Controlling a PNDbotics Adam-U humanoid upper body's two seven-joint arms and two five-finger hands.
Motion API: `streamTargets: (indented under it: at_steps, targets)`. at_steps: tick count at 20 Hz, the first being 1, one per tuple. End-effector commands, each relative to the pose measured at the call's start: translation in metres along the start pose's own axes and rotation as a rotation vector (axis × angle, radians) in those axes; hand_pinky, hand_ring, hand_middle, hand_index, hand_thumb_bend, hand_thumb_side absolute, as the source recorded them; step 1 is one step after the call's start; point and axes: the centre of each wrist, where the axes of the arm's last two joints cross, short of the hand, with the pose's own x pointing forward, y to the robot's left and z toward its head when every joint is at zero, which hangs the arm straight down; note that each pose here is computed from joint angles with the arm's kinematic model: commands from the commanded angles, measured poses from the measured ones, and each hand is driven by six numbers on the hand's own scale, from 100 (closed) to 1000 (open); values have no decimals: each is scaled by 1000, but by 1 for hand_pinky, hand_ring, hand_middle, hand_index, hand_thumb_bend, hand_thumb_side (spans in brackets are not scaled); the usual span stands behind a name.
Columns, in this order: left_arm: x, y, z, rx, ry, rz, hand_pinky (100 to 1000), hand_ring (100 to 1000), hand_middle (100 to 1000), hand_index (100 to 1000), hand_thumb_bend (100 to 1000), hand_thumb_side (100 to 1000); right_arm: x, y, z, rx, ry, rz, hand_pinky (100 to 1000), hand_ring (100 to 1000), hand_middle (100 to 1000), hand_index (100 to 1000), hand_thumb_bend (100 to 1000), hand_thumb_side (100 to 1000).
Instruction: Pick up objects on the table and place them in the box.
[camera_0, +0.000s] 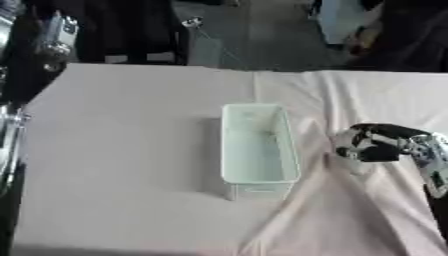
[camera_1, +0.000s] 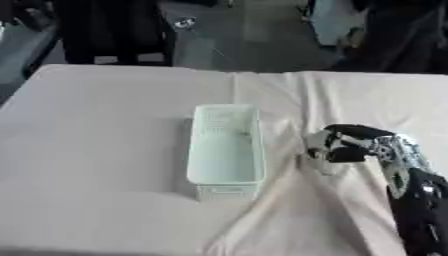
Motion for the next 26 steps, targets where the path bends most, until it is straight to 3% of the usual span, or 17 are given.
streamTargets:
  at_steps: [1, 8, 11, 12, 13, 14, 15, 16, 17, 18, 19, 20, 21, 22, 23, 26]
  targets:
    - [6, 6, -6, -3, -34, -20, 474, 597, 731, 731, 100, 755, -1, 18, -19, 140, 40, 50, 1000, 1000, 1000, 724, 481, 1000]
    - [6, 5, -6, -5, -35, -18, 474, 597, 731, 731, 100, 755, -6, 47, -45, 254, 151, 55, 1000, 1000, 993, 715, 480, 1000]
    - [6, 5, -6, -4, -36, -18, 475, 598, 731, 731, 100, 755, -6, 54, -48, 252, 173, 48, 882, 1000, 951, 697, 476, 858]
    - [6, 5, -6, -4, -36, -18, 475, 598, 731, 731, 100, 755, -7, 55, -49, 245, 178, 45, 896, 1000, 955, 699, 476, 871]
    - [6, 5, -6, -4, -36, -18, 475, 598, 731, 731, 100, 755, -7, 56, -49, 235, 183, 42, 767, 913, 887, 671, 448, 678]
    - [6, 5, -7, -4, -36, -19, 475, 598, 731, 731, 100, 755, -7, 56, -48, 218, 188, 39, 797, 941, 900, 681, 466, 721]
    - [6, 5, -7, -5, -36, -19, 475, 598, 731, 731, 100, 754, -7, 56, -48, 203, 193, 36, 633, 784, 791, 613, 374, 449]
    - [6, 5, -7, -5, -36, -19, 475, 598, 731, 731, 100, 754, -8, 55, -47, 180, 199, 32, 633, 784, 791, 613, 374, 449]
    - [6, 5, -7, -5, -36, -18, 475, 598, 731, 731, 100, 755, -8, 54, -46, 151, 203, 27, 448, 634, 675, 528, 274, 219]
    - [6, 5, -7, -5, -36, -18, 475, 598, 731, 731, 100, 755, -9, 53, -45, 120, 207, 23, 448, 634, 675, 528, 274, 219]
    - [6, 5, -7, -5, -36, -18, 474, 598, 732, 731, 100, 755, -9, 51, -43, 84, 208, 18, 138, 443, 511, 454, 146, 134]
    - [6, 5, -7, -6, -36, -18, 474, 598, 732, 731, 100, 754, -10, 49, -40, 27, 207, 13, 158, 458, 524, 458, 159, 138]
    - [6, 5, -7, -6, -36, -18, 474, 598, 732, 731, 100, 755, -11, 48, -39, -16, 208, 8, 100, 289, 379, 426, 100, 120]
    - [6, 5, -7, -6, -36, -19, 474, 598, 732, 731, 100, 755, -12, 47, -37, -67, 209, -2, 100, 303, 393, 431, 102, 121]
    - [6, 5, -7, -6, -36, -19, 475, 598, 732, 731, 100, 754, -13, 47, -35, -109, 209, -13, 100, 192, 294, 364, 102, 155]
    - [6, 6, -6, -5, -35, -19, 475, 598, 732, 731, 100, 755, -16, 49, -32, -223, 207, -56, 100, 100, 199, 292, 100, 275]
